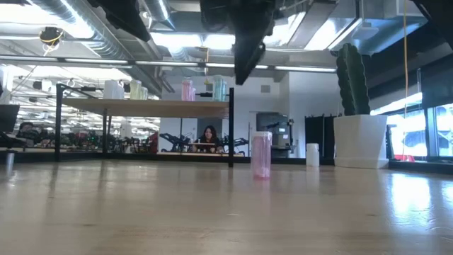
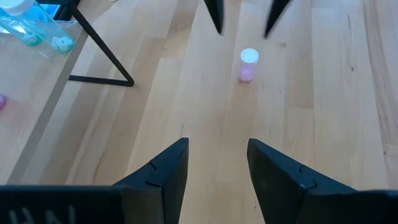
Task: Pick and place medicine bottles onto shelf by color
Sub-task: Put the pink pill bottle on the shelf and align it with the other pink pill bottles
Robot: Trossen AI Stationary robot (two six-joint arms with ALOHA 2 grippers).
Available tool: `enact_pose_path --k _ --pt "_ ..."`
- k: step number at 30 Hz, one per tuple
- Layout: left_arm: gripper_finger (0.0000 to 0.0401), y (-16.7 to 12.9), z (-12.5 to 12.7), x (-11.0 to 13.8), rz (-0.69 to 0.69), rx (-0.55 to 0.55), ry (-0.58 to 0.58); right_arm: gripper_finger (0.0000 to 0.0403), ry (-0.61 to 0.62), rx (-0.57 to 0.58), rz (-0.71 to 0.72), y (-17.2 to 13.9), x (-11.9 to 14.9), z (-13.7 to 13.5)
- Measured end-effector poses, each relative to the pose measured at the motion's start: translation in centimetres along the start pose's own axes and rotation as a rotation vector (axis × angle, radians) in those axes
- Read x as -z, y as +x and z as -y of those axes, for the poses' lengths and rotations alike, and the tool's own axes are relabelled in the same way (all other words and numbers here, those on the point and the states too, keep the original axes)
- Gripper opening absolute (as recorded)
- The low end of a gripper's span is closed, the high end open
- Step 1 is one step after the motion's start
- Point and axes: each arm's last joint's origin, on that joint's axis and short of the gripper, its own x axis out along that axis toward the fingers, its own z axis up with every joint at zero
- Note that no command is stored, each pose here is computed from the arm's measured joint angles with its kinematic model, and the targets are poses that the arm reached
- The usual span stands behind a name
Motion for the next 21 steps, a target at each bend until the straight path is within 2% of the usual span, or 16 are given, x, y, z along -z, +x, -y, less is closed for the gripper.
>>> enact_pose_path --k 10,16,21 --pt "0.0157 0.0 0.0 0.0 -0.003 -0.001 -0.046 0.0233 -0.032 0.264 -0.008 -4.8 0.6 0.0" --pt "0.0157 0.1 0.1 -0.2 0.017 0.006 -0.083 0.0233 -0.035 0.29 0.072 -8.3 1.7 -0.3" --pt "0.0157 1.2 0.5 0.0 0.09 0.033 -0.107 0.0233 -0.011 0.288 0.146 -11.3 3.0 -0.5"
